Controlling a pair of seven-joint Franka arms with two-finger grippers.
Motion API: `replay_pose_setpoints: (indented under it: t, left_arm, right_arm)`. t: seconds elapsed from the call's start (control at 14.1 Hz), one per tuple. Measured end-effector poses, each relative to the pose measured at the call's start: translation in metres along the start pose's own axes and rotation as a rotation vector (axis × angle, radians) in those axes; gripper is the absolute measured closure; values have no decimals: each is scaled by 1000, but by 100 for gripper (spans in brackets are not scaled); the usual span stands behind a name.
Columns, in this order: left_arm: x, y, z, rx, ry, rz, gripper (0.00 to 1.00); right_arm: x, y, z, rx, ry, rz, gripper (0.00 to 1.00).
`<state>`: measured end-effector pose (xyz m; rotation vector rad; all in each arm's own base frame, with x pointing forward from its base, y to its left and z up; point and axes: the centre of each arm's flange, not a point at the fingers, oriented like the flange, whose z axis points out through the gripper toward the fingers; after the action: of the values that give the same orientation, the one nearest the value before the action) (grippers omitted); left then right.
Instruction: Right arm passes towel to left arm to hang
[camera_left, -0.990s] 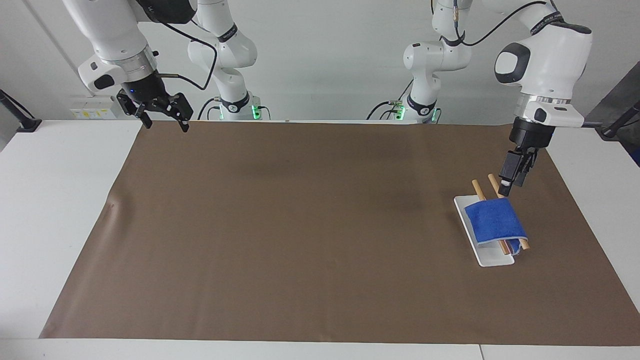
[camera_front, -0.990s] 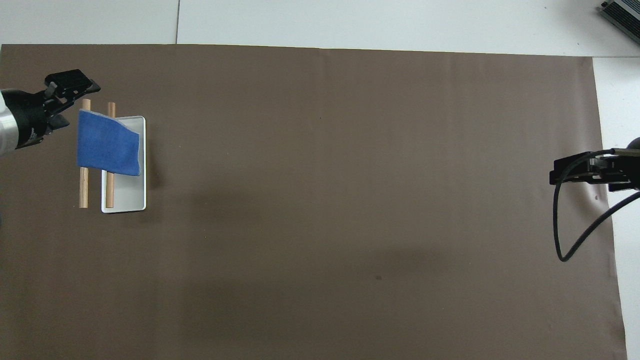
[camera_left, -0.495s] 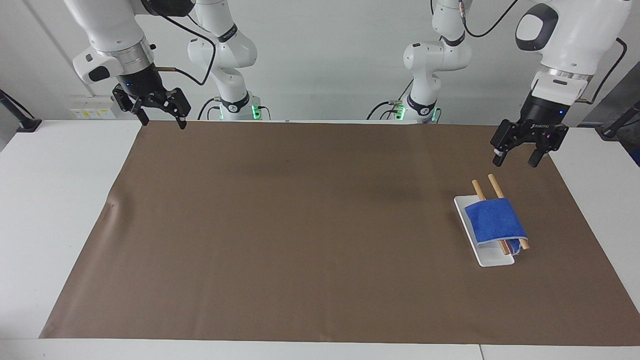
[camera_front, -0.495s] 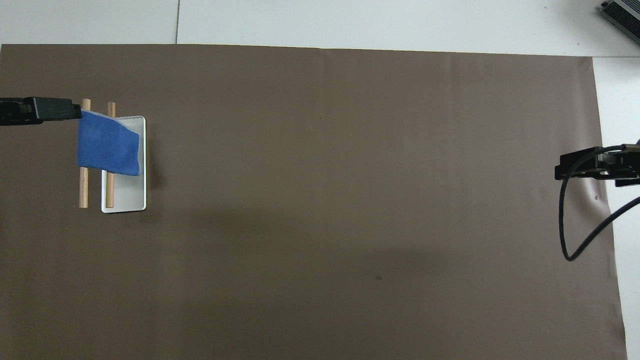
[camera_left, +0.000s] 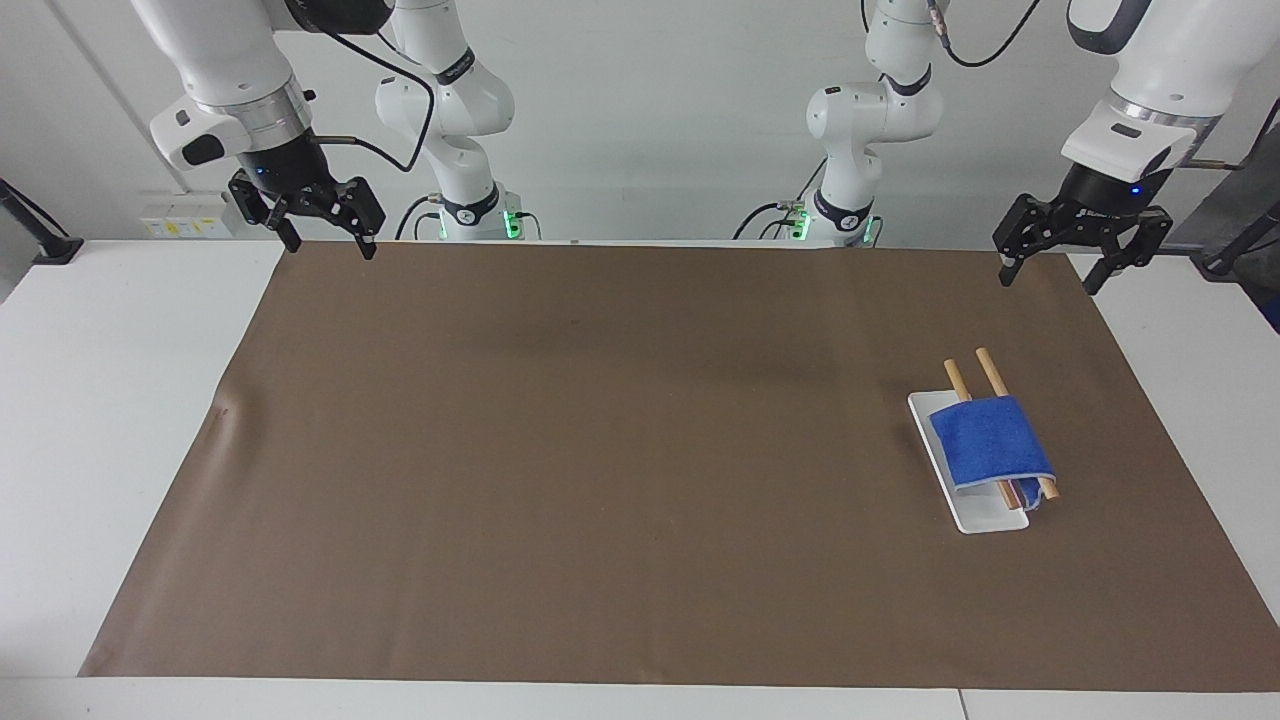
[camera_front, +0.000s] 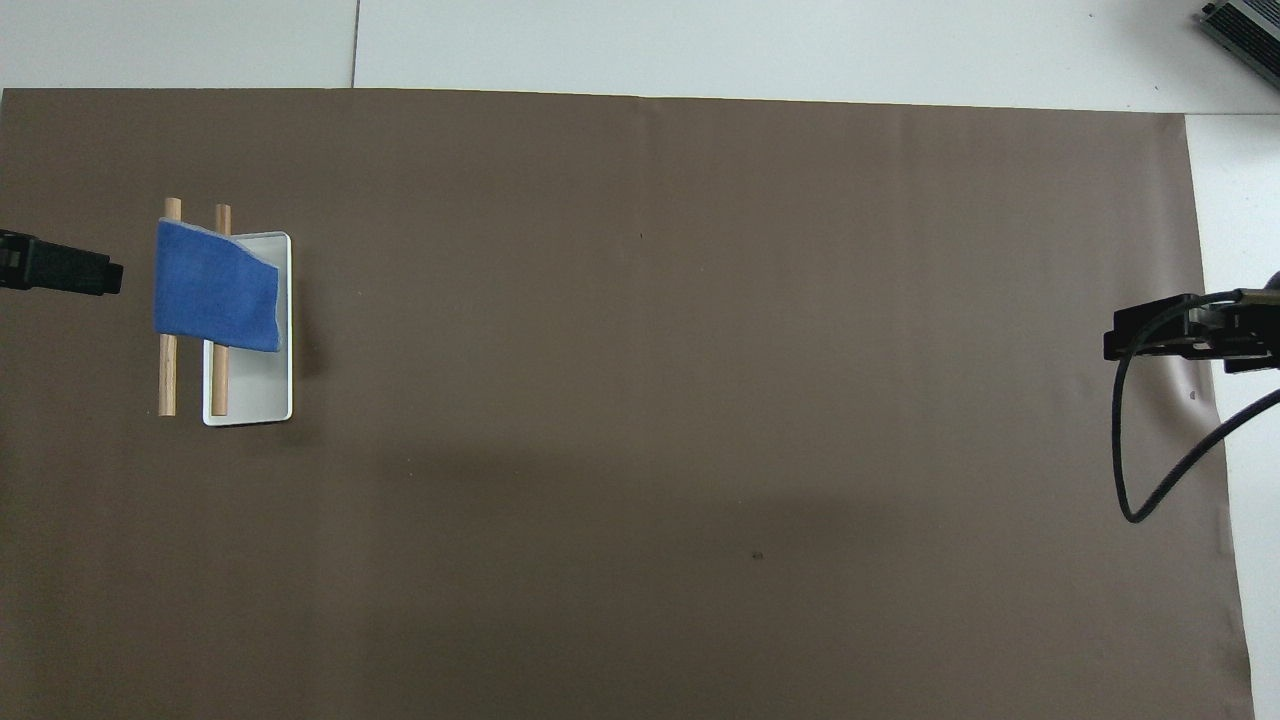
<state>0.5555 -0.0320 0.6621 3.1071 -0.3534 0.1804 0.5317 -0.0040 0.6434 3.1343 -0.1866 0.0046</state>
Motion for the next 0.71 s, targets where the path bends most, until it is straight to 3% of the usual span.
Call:
replay_pose_setpoints:
  t: [0.71]
  left_arm:
    - [-17, 3, 1, -17, -102, 0, 0]
  right_arm:
    - [0, 1, 1, -1, -5, 1, 0]
